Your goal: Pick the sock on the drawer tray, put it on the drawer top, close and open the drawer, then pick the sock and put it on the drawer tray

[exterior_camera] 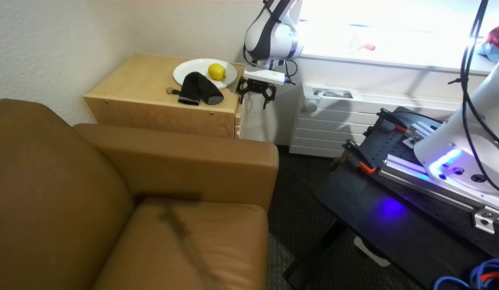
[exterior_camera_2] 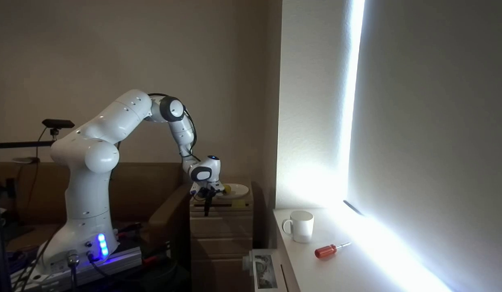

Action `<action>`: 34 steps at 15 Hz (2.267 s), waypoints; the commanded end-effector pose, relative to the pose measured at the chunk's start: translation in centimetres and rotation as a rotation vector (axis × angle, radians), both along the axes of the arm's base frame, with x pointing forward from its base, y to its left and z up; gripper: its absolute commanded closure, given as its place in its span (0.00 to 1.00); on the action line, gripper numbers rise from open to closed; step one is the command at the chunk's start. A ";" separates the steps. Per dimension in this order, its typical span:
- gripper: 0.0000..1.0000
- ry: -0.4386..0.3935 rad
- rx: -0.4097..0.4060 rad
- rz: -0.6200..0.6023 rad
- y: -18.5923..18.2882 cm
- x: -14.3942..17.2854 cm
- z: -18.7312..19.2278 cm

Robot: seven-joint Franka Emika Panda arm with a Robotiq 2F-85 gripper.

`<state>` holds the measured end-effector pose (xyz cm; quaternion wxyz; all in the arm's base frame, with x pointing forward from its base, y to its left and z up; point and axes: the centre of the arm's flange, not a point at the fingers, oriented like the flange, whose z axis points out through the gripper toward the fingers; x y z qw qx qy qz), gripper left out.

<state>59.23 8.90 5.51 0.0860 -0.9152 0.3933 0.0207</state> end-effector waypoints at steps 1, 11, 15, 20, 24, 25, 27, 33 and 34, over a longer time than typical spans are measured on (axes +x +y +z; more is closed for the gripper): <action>0.00 -0.010 -0.058 -0.014 -0.7 1.4 -3.0; 0.00 0.148 -0.236 -0.163 -6.4 0.2 -2.7; 0.00 0.244 -0.301 -0.258 -12.3 -1.9 -5.7; 0.00 0.171 -0.172 -0.172 -10.7 -2.9 -1.4; 0.00 0.062 -0.107 -0.087 -6.3 -1.9 3.3; 0.00 0.059 -0.096 -0.071 -5.2 -1.6 3.9; 0.00 0.055 -0.073 -0.042 -3.6 -1.7 4.1; 0.00 0.056 -0.095 -0.064 -1.4 0.5 3.0; 0.00 0.048 -0.091 -0.059 -0.8 0.8 2.7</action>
